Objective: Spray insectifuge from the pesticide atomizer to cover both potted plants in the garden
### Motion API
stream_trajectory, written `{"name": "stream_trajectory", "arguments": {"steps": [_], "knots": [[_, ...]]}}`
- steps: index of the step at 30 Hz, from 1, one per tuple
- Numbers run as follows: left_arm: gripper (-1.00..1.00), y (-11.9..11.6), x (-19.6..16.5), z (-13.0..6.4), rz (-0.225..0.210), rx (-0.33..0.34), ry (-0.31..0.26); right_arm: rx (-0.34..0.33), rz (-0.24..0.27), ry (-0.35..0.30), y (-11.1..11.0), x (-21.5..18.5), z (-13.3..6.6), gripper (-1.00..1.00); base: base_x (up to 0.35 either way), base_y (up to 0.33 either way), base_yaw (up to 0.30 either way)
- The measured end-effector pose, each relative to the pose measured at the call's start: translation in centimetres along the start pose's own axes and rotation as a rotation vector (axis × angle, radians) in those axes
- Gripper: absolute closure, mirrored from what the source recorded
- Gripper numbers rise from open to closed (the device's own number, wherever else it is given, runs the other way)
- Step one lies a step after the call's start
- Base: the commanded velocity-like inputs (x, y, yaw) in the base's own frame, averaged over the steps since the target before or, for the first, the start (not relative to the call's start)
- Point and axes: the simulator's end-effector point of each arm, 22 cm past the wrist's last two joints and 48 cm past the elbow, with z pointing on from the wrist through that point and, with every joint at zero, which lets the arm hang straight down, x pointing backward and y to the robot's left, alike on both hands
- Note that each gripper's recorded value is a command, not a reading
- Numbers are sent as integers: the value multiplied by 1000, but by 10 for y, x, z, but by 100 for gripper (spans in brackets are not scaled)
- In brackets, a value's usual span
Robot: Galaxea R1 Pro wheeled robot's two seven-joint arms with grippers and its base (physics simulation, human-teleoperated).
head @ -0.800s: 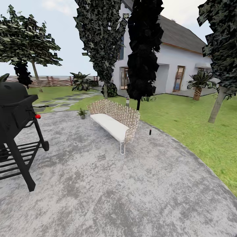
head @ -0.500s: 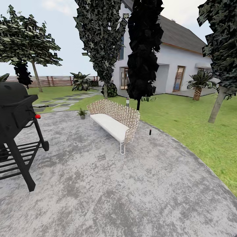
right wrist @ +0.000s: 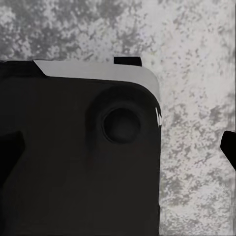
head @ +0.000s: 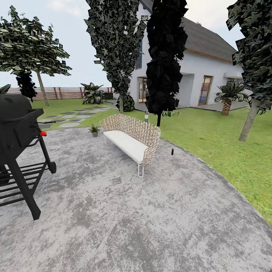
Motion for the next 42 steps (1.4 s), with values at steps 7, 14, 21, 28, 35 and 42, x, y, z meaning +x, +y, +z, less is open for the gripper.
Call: {"name": "stream_trajectory", "arguments": {"steps": [7,14,21,28,35,42], "knots": [[-100,-1,-46,0,5,6,-74,18,6,-84,-14,-32,0,-100,0,0,0],[-100,-1,-247,-37,13,6,-417,25,2,-517,-20,-180,-35,-100,0,0,0],[-100,15,-277,-52,11,-14,-552,25,-2,-685,-19,-251,-69,-100,0,0,-56],[-100,31,-286,-59,8,-37,-626,23,0,-680,-19,-249,-68,-100,0,0,-240],[-100,34,-282,-58,8,-44,-622,22,1,-650,-18,-237,-61,-100,0,0,-266],[-100,37,-281,-57,7,-49,-621,25,2,-651,-20,-237,-61,-100,0,0,-268]]}}
